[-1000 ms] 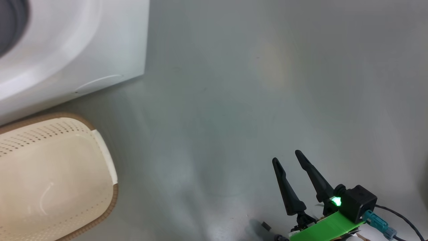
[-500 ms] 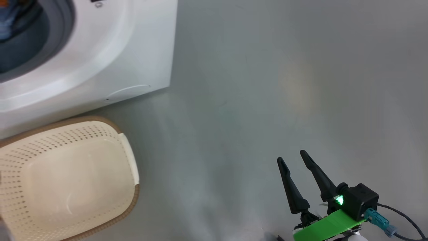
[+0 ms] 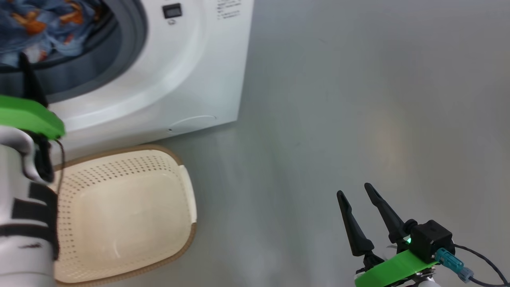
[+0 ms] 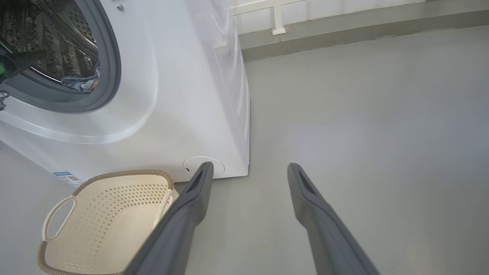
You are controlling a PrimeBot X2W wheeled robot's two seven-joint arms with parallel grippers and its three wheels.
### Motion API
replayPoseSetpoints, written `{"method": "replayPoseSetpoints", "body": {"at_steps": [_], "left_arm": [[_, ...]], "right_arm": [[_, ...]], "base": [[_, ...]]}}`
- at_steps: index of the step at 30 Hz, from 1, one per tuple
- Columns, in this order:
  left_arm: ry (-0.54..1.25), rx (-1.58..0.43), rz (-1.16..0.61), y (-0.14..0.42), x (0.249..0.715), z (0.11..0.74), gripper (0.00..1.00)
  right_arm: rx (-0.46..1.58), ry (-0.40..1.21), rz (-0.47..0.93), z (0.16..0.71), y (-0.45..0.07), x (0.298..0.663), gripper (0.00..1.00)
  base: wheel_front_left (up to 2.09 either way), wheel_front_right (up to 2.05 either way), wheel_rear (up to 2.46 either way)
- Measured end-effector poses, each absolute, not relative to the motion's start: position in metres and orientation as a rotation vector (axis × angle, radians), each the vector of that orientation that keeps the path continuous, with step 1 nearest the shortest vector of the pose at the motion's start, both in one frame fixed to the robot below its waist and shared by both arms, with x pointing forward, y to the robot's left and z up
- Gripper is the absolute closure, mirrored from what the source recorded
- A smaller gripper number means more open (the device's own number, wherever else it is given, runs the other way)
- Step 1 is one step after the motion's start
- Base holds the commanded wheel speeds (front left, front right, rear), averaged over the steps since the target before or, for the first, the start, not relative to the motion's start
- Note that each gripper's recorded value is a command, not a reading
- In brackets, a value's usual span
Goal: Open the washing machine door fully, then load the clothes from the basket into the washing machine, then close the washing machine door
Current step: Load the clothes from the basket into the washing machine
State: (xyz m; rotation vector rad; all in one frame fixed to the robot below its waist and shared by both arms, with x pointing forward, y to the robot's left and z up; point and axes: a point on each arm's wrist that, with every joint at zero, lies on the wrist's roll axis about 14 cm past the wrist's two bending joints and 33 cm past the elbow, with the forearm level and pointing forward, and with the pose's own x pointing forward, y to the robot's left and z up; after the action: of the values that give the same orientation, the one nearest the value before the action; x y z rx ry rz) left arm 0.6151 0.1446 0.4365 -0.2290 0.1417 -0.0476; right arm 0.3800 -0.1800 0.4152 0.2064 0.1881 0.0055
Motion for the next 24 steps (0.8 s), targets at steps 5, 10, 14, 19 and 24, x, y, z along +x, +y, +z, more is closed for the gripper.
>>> {"method": "replayPoseSetpoints", "body": {"at_steps": [5, 10, 14, 19, 24], "left_arm": [[0.136, -0.24, -0.048, 0.149, 0.589, 0.44, 0.0], [0.131, -0.244, -0.046, 0.156, 0.564, 0.441, 0.0], [0.113, -0.263, -0.03, 0.164, 0.548, 0.444, 0.0], [0.121, -0.26, -0.026, 0.17, 0.526, 0.437, 0.0], [0.112, -0.262, -0.022, 0.175, 0.515, 0.436, 0.0]], "right_arm": [[0.206, 0.163, 0.035, 0.423, -0.172, 0.384, 0.0], [0.202, 0.14, 0.065, 0.429, -0.165, 0.39, 0.0], [0.205, 0.13, 0.09, 0.432, -0.157, 0.395, 0.0], [0.194, 0.125, 0.119, 0.433, -0.149, 0.399, 0.0], [0.186, 0.127, 0.138, 0.432, -0.143, 0.401, 0.0]], "base": [[0.0, 0.0, 0.0], [0.0, 0.0, 0.0], [0.0, 0.0, 0.0], [0.0, 0.0, 0.0], [0.0, 0.0, 0.0]]}}
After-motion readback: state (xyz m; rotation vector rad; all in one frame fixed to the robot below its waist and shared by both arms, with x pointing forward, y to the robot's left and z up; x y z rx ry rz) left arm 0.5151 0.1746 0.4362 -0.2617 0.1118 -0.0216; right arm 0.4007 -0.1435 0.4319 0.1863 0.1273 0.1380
